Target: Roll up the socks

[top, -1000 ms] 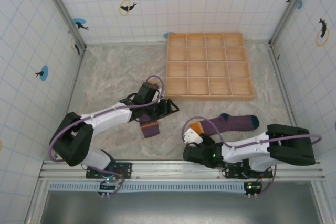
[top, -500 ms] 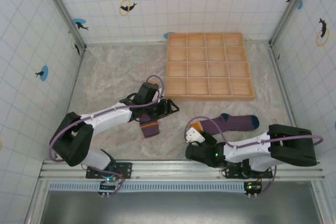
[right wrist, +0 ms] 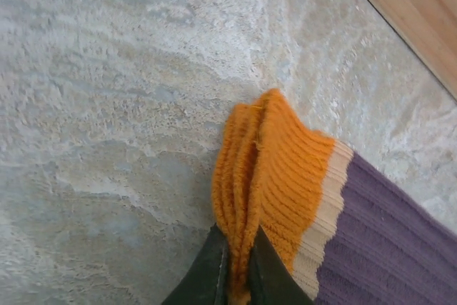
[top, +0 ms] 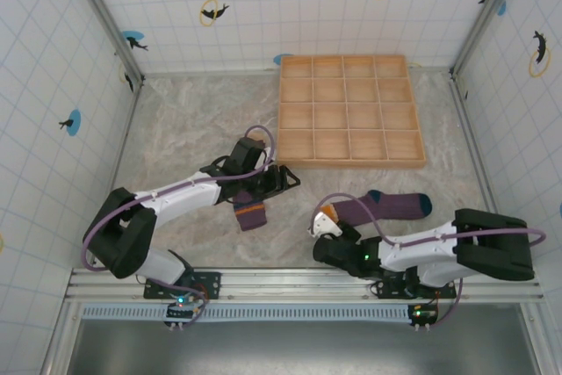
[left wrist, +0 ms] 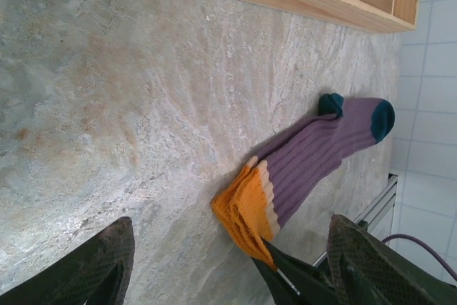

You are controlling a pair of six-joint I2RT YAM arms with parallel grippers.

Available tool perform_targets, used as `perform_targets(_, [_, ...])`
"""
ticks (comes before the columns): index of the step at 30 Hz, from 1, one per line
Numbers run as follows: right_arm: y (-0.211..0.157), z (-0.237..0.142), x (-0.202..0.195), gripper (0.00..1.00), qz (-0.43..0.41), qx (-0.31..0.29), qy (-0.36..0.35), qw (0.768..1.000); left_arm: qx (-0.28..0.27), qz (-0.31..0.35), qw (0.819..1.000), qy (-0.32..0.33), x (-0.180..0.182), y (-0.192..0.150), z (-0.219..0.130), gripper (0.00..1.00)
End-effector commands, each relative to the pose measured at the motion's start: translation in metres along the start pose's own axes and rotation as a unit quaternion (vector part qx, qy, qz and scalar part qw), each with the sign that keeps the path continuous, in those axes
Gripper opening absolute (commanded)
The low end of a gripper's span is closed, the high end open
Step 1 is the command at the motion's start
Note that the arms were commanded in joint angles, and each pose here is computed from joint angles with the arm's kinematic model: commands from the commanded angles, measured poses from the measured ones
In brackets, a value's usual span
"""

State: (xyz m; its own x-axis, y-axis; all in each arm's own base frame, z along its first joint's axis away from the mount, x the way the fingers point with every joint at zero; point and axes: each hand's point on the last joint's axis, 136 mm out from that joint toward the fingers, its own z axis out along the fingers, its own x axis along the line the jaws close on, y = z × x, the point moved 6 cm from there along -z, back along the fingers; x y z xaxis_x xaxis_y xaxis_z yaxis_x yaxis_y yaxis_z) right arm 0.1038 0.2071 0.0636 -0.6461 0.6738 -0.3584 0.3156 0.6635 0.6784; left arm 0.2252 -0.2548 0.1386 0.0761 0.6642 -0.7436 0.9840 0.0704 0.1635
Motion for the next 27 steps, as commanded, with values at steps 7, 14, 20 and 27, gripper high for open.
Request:
perform_targets(7, [-0.007,-0.007,-0.009,0.00,0.126,-0.017,0.047,0.991,0.021,0.007,1.000,-0.017,-0.010,-0.012,0.014,0.70])
perform_targets(14, [-0.012,-0.009,-0.021,0.00,0.214,-0.024,0.069,0.974,0.018,0.016,0.999,-0.027,-0.019,-0.009,0.013,0.70])
perform_targets(20, [-0.024,-0.010,-0.033,0.00,0.343,-0.024,0.088,0.935,0.016,0.039,0.999,-0.027,-0.023,-0.016,0.017,0.70])
perform_targets(27, [-0.044,-0.011,-0.043,0.00,0.443,0.004,0.077,0.893,0.002,0.057,0.997,-0.049,-0.033,-0.020,0.020,0.67])
